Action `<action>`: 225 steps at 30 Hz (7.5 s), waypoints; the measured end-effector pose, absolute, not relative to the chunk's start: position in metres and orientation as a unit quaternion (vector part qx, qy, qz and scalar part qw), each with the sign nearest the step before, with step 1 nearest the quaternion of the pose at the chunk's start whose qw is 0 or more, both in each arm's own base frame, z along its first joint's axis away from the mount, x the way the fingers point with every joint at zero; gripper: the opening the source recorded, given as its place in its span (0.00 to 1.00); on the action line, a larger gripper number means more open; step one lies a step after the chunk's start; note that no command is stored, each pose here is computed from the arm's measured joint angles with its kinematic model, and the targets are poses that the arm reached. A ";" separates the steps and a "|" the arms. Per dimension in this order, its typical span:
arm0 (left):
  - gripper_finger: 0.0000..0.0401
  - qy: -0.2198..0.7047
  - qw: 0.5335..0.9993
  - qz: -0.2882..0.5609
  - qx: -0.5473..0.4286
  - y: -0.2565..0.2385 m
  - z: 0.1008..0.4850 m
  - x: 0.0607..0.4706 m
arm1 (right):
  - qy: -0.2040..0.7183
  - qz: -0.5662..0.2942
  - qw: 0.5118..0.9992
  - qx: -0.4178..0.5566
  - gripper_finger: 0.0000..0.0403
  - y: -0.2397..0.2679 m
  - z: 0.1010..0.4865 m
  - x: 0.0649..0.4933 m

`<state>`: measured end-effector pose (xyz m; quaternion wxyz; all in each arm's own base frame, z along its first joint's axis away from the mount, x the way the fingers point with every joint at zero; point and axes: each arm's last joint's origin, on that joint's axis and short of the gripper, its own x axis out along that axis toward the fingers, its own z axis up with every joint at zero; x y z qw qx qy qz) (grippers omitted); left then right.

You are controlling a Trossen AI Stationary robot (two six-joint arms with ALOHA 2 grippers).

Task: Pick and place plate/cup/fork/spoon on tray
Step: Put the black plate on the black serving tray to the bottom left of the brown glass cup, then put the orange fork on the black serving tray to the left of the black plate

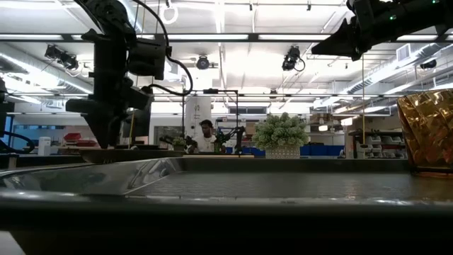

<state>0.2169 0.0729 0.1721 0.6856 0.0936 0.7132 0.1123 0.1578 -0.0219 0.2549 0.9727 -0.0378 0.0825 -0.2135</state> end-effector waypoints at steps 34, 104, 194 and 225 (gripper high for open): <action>0.07 0.706 0.692 0.106 0.111 0.070 0.150 0.210 | 0.077 -0.206 0.975 -0.035 0.02 -0.021 0.256 0.158; 0.03 0.581 0.770 -0.120 0.234 -0.110 0.247 0.403 | 0.073 -0.205 0.975 -0.045 0.02 -0.021 0.257 0.158; 0.37 0.395 0.603 -0.272 0.637 -0.178 0.161 0.450 | 0.072 -0.175 0.982 -0.021 0.02 -0.019 0.258 0.151; 0.35 0.468 0.569 -0.029 0.676 -0.166 0.171 0.448 | 0.073 -0.171 0.982 -0.024 0.02 -0.019 0.258 0.151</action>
